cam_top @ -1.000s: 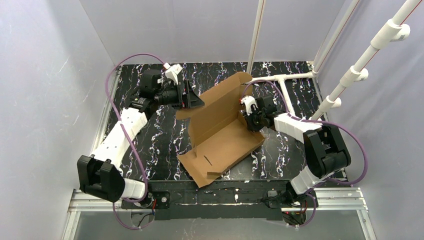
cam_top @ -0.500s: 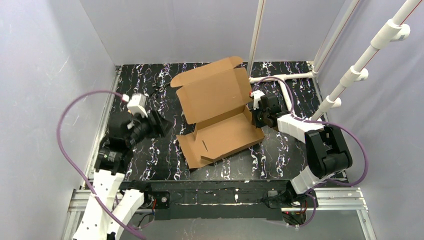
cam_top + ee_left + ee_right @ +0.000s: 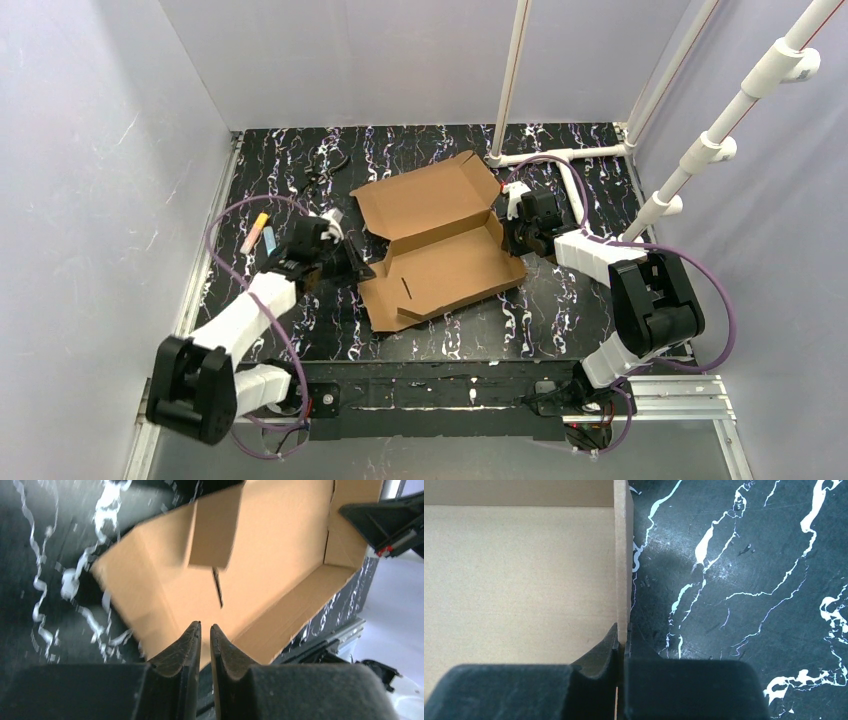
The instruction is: Fold the paper box
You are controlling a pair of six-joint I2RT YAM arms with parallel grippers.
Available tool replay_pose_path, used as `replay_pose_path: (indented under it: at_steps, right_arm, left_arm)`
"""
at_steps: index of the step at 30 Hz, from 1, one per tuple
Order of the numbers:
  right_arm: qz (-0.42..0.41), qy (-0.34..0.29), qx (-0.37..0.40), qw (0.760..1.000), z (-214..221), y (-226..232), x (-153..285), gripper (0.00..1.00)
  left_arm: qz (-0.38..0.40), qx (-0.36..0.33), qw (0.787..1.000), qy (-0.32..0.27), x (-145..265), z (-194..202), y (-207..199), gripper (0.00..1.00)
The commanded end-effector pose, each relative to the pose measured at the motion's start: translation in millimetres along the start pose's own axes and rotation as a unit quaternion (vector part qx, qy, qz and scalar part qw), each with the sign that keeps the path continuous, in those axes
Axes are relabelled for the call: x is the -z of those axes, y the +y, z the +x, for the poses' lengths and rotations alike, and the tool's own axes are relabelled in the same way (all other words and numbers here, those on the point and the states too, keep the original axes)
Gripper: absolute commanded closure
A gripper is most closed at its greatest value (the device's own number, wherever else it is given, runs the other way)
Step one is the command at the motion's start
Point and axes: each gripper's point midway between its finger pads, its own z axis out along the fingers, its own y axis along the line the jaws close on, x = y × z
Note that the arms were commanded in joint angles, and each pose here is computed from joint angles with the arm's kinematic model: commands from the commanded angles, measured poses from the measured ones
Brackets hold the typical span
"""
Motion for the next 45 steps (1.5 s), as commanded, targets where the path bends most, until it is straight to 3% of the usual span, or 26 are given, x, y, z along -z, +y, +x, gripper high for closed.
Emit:
replay_pose_path:
  at_steps: [1,5,11,19,21,23,25,26,27,29,30,32,36,40,45]
  right_arm:
    - [-0.012,-0.040,-0.005,0.999,-21,5,4,0.99]
    - [-0.014,-0.040,-0.005,0.999,-20,6,4,0.99]
    - [-0.022,-0.036,-0.007,0.999,-18,9,2,0.99]
    - [-0.016,-0.033,-0.006,0.999,-15,6,1,0.99]
    - [-0.010,-0.033,-0.008,0.999,-15,4,2,0.99]
    - [-0.003,-0.036,-0.018,0.999,-16,0,3,0.99]
    - [0.007,-0.039,-0.035,0.999,-19,-4,2,0.99]
    - [0.010,-0.038,-0.040,0.998,-19,-4,2,0.99]
    - [0.009,-0.041,-0.041,0.998,-19,-4,2,0.99]
    - [0.008,-0.042,-0.040,0.998,-19,-4,2,0.99]
    - [0.006,-0.041,-0.040,0.998,-19,-3,1,0.99]
    - [0.004,-0.042,-0.039,0.998,-19,-2,2,0.99]
    - [0.004,-0.043,-0.037,0.998,-19,-3,2,0.99]
    - [0.003,-0.042,-0.036,0.998,-18,-2,2,0.99]
    - [0.001,-0.042,-0.035,0.999,-18,-2,3,0.99]
  left_arm:
    - [-0.033,-0.049,0.997,-0.057,-25,-42,-16,0.91]
    - [-0.061,-0.053,0.996,-0.025,-56,-38,-9,0.95]
    - [-0.023,-0.072,0.997,0.001,-93,-33,-43,0.95]
    - [-0.016,-0.027,0.999,-0.027,-123,-56,-66,0.92]
    - [-0.008,-0.048,0.998,-0.033,-113,-60,-72,0.91]
    - [-0.019,-0.107,0.992,-0.065,-68,-69,-76,0.88]
    - [-0.051,-0.140,0.985,-0.092,3,-55,-60,0.70]
    - [-0.042,-0.136,0.986,-0.083,25,-36,-52,0.68]
    - [-0.024,-0.102,0.993,-0.051,45,8,-32,0.72]
    - [-0.007,-0.046,0.998,-0.033,55,44,-15,0.95]
    - [-0.014,-0.022,0.999,-0.023,55,56,-5,1.00]
    - [-0.137,0.001,0.989,-0.058,66,57,48,1.00]
    - [-0.200,-0.004,0.976,-0.090,66,49,77,0.89]
    - [-0.166,0.002,0.984,-0.067,41,51,64,0.78]
    - [-0.059,0.005,0.994,-0.093,28,40,27,0.43]
